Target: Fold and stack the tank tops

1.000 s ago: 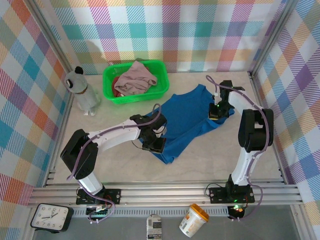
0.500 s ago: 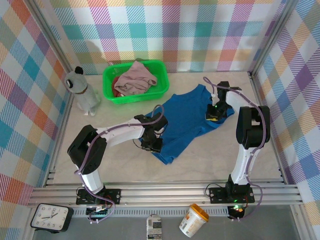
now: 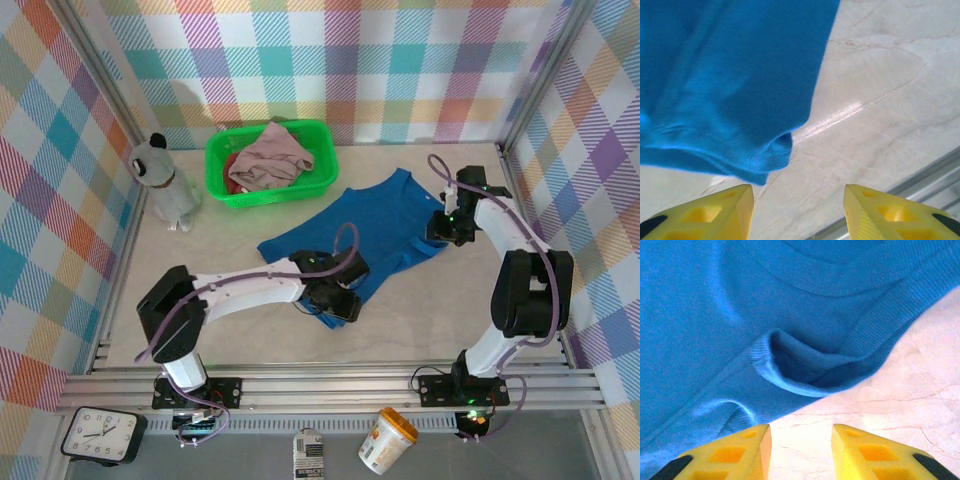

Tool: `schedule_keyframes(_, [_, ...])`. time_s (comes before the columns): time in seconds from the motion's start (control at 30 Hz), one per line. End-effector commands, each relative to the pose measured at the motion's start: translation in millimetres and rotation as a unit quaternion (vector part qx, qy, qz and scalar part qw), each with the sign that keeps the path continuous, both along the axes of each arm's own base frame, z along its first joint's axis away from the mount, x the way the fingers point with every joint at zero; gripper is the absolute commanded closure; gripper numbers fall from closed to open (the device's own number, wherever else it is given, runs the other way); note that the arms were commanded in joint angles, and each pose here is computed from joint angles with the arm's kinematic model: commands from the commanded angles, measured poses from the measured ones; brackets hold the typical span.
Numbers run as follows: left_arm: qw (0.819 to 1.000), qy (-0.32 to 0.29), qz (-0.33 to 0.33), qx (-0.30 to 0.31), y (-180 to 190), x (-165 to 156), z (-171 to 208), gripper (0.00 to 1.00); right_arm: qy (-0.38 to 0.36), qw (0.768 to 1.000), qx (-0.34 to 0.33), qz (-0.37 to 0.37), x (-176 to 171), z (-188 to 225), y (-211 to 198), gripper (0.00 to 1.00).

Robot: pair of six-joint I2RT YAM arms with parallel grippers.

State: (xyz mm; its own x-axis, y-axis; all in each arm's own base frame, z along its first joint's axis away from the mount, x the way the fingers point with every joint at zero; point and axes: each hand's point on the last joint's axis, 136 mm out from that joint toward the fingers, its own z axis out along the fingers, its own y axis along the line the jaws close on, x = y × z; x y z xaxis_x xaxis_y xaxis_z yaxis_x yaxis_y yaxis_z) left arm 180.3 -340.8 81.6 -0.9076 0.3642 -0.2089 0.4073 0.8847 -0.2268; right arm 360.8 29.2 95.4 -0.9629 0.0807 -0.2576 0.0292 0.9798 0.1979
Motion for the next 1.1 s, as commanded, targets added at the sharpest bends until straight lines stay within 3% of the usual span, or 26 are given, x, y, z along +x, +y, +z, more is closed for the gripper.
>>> schedule_keyframes(0.0, [1.000, 0.003, -0.004, 0.024, -6.0, 4.9, -25.6, 0.49, 0.024, 0.999, 0.029, 0.007, -3.6, -19.4, 9.1, 0.63])
schedule_keyframes(0.2, [0.997, -0.001, -0.017, 0.081, 14.4, 4.8, -50.6, 0.54, 0.027, 0.999, 0.044, 0.017, 7.5, -36.5, 19.0, 0.64])
schedule_keyframes(0.43, [0.986, 0.007, -0.030, 0.161, 55.4, -5.6, -70.1, 0.78, 0.040, 0.998, 0.027, 0.027, 24.1, -56.7, 25.8, 0.68])
schedule_keyframes(0.6, [0.979, 0.004, -0.044, 0.201, 78.9, -10.2, -69.3, 0.88, 0.055, 0.998, 0.004, 0.029, 27.8, -63.4, 21.1, 0.71])
schedule_keyframes(0.9, [0.972, 0.011, -0.076, 0.224, 100.9, -14.4, -61.3, 0.90, 0.098, 0.994, -0.009, 0.040, 1.3, -70.2, 17.2, 0.71])
schedule_keyframes(1.07, [0.977, 0.019, -0.089, 0.193, 96.5, -21.7, -50.1, 0.78, 0.064, 0.998, 0.004, 0.029, -2.4, -48.2, 17.2, 0.64])
